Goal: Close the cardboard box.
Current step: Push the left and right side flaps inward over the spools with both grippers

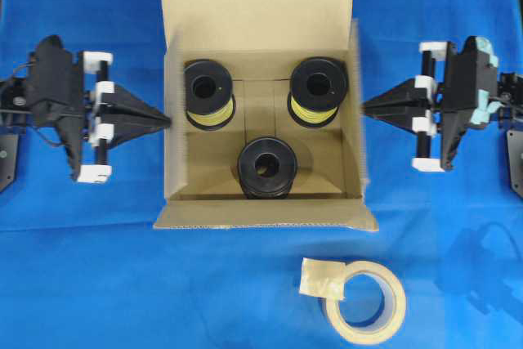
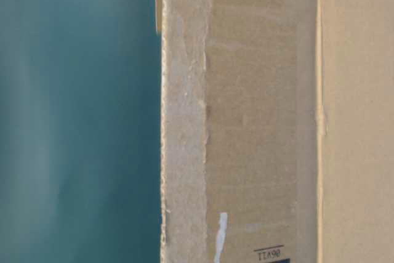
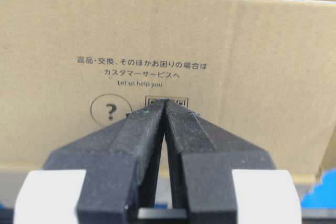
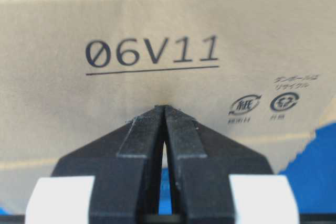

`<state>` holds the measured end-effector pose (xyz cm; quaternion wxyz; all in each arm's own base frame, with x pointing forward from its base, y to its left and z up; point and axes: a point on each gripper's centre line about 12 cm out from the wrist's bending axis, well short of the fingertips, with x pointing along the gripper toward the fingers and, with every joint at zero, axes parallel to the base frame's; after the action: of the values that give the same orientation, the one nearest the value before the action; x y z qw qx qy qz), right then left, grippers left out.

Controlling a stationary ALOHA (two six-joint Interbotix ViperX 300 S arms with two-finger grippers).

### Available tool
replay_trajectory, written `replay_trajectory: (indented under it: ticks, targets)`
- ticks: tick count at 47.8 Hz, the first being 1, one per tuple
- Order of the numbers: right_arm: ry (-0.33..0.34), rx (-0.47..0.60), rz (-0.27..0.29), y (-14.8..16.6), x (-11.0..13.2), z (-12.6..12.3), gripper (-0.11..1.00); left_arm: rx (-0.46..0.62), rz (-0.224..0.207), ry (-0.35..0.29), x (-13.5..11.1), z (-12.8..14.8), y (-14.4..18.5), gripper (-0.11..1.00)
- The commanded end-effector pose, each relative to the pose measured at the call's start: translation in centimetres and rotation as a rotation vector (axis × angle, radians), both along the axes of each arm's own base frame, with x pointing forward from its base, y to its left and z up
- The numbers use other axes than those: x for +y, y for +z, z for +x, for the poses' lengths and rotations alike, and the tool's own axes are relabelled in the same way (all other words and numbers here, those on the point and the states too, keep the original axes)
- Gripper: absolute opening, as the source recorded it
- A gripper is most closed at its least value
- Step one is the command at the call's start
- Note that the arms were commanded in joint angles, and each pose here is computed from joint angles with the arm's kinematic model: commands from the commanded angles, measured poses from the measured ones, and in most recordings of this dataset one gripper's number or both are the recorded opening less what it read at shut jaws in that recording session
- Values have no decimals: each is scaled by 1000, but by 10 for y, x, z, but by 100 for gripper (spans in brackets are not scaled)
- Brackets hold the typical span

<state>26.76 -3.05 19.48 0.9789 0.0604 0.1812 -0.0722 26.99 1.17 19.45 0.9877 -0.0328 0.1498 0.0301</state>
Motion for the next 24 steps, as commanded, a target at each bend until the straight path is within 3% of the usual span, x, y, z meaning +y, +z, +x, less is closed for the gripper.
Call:
replay_trajectory:
  ticks: [1,24]
  targets:
    - [1,-53,-11,11,-1,13,2,-37,2,1,1,12,10,2]
    - [25,-51,-26,6,1,56,2,-23,2,28,10,51,9,2]
